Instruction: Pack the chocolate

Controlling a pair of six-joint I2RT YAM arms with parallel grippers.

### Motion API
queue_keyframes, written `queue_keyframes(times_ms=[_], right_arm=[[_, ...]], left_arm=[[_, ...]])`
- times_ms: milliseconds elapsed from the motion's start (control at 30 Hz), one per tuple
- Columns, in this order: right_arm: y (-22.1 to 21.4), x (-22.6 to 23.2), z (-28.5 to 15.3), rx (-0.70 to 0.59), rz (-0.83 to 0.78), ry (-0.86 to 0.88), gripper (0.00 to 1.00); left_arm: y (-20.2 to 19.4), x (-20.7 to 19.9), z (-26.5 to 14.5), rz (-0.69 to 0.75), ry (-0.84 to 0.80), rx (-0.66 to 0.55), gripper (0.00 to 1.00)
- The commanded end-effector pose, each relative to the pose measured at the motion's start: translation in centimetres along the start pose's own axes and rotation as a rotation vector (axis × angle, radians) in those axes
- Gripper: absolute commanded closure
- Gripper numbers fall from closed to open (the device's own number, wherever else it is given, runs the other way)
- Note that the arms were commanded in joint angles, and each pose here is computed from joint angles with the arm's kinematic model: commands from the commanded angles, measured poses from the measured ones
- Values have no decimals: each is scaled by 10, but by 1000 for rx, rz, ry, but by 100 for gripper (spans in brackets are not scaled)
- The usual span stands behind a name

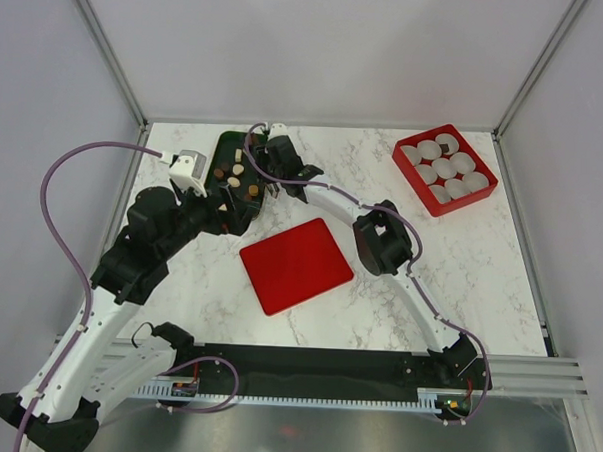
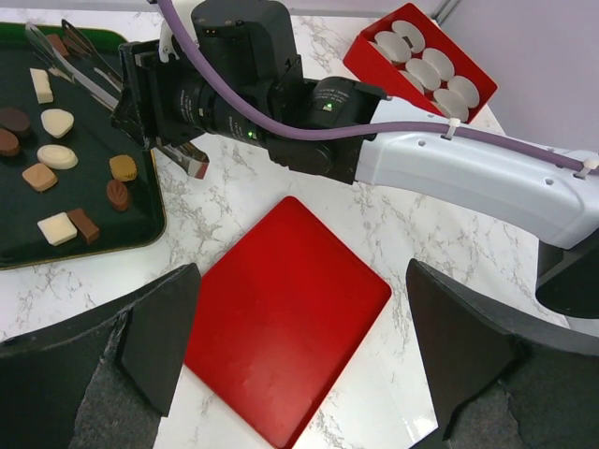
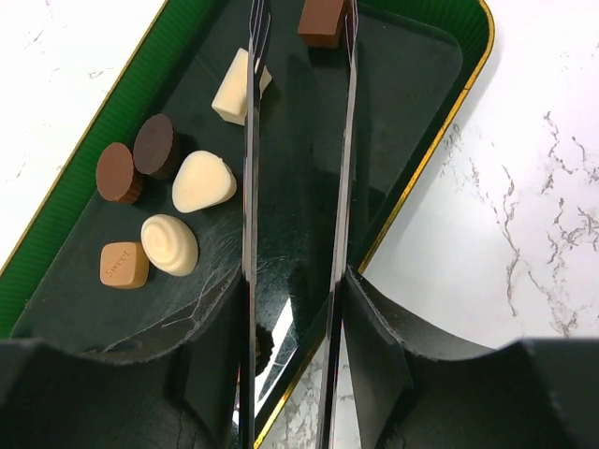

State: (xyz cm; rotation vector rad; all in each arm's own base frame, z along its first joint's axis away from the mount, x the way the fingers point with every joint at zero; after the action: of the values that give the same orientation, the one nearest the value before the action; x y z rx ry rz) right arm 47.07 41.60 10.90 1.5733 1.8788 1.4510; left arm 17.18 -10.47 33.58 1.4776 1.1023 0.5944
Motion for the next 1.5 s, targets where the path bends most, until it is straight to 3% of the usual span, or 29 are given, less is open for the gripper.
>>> queue_keyframes(times_ms=[0,833,1467], right_arm=[[20,12,1,-98,28,16,48],[5,7,8,-48,-13,-14,50],[15,12,-5,-28,-32,2,59]], left_arm=[[11,-2,-3,-20,-15,-65,1],[12,0,-4,-25,-2,-74,1],[12,1,-4,-26,5,-75,1]])
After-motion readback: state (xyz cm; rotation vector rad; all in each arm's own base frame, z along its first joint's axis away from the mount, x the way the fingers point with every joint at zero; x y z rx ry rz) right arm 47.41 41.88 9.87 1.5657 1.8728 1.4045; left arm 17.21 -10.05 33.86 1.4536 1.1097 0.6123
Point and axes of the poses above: each gripper's point midway between its finger pads, its own z axis out along the fingers, its own x axis along the line the jaws close on, y = z × x, the point moved 9 cm from there along -z, back along the fingers, and after that the axes turned 8 degrees about z, right-handed, at the moved point
